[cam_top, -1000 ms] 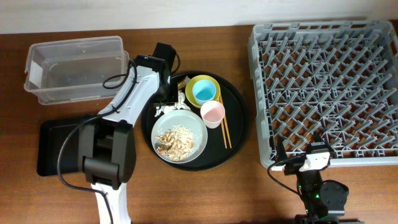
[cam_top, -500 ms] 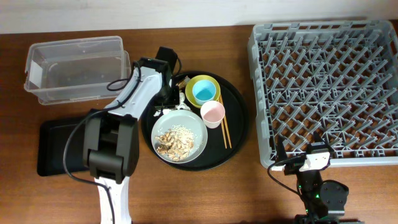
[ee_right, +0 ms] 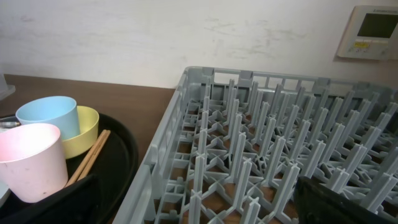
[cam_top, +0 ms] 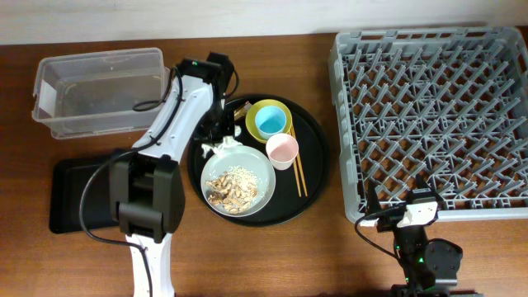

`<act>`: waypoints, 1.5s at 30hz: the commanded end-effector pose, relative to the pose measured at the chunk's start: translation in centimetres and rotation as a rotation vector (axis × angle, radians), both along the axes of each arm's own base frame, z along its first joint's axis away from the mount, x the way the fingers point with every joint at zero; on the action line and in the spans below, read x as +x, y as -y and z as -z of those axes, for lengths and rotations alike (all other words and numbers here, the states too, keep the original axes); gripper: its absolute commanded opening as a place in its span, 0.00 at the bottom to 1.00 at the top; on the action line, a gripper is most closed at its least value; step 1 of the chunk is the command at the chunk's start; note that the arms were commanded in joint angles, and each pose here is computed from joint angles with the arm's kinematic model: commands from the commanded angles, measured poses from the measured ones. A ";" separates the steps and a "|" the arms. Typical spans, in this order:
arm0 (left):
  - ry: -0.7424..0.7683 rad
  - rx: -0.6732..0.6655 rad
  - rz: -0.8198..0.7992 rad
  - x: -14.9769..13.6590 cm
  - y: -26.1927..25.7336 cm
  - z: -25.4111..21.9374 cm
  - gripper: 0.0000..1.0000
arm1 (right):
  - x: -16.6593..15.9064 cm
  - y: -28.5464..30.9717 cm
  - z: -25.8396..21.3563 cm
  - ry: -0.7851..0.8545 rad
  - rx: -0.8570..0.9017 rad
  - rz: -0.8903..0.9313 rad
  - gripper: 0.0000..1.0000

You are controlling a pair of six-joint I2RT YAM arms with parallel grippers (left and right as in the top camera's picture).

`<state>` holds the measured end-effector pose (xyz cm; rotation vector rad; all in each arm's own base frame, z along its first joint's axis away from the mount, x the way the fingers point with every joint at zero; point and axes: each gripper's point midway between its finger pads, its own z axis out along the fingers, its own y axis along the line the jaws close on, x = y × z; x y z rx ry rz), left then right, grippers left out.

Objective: Sort waste into correct bins and load items into the dishwasher rack
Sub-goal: 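Grasp the white crumpled tissue with the left gripper, then carry the tissue left and release it into the clear bin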

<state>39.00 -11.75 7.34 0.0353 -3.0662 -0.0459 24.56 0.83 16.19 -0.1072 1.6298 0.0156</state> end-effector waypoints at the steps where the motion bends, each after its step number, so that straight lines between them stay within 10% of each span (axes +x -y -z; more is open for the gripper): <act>1: 0.026 -0.014 -0.008 0.7 0.1 -2.5 0.01 | 0.0 -0.1 0.3 -0.002 -0.007 -0.002 0.98; 15: 0.046 -0.010 -0.115 1.4 -4.4 -7.2 0.01 | 0.0 -0.1 0.3 -0.002 -0.007 -0.002 0.98; 27: 0.668 -0.024 -0.472 13.6 -19.3 -17.1 0.01 | 0.0 -0.1 0.3 -0.002 -0.007 -0.002 0.98; 33: 0.728 0.002 -0.558 16.1 -24.9 -14.7 0.02 | 0.0 -0.1 0.3 -0.002 -0.007 -0.002 0.98; 37: 0.673 0.009 -0.586 15.2 -26.2 -13.1 0.64 | 0.0 -0.1 0.3 -0.002 -0.007 -0.002 0.99; 45: 0.576 -0.250 -0.521 12.5 -20.8 -15.3 0.74 | 0.0 -0.1 0.3 -0.002 -0.007 -0.002 0.98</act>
